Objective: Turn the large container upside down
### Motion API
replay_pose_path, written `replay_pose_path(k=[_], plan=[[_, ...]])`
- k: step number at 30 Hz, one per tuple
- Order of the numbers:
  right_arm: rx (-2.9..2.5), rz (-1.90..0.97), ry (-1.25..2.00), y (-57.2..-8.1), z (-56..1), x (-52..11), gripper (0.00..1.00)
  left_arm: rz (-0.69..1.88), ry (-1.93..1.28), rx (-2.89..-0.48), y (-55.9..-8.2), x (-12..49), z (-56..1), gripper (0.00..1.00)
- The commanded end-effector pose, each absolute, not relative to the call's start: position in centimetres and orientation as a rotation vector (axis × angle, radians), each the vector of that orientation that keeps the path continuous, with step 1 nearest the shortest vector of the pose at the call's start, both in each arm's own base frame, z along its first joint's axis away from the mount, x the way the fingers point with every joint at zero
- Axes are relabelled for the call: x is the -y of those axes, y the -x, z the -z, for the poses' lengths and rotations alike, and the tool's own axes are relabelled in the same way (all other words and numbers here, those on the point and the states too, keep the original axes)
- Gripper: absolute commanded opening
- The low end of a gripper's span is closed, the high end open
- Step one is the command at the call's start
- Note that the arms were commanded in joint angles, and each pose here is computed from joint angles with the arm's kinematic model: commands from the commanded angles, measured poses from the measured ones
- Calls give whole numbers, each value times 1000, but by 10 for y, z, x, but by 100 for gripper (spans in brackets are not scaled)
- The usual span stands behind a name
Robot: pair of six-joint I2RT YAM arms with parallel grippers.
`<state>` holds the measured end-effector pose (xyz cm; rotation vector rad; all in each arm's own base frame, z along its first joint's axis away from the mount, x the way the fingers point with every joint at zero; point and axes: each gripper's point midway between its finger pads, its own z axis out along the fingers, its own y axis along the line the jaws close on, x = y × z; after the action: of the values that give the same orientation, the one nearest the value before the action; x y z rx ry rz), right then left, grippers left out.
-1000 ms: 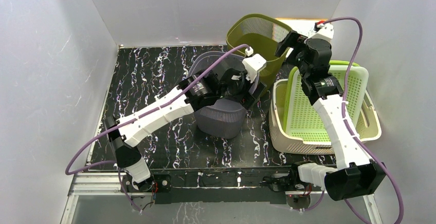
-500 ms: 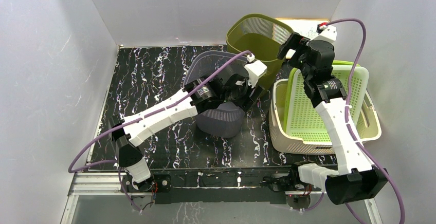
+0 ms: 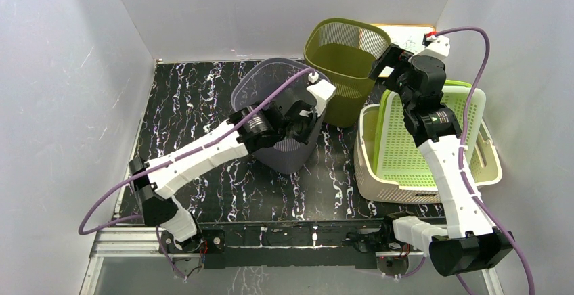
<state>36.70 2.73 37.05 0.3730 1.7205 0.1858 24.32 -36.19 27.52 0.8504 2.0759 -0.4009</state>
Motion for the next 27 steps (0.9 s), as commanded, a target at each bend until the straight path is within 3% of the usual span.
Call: replay_pose_path(k=[1,11,19,27], plan=[[-1656,-172,-381,-361,-389,-21,98,408,-733,-2088,-226,321,-316,0],[-1670,-192,-361,-367,-385,-26,98,747,-513,-1865,-198,299,-418,0],[-1643,-195,-362,-362,-397,-25,98,924,-439,-1789,-183,299,-430,0],[-1642,-232,-345,-362,-402,-31,98,1113,-427,-1813,-188,321,-404,0]])
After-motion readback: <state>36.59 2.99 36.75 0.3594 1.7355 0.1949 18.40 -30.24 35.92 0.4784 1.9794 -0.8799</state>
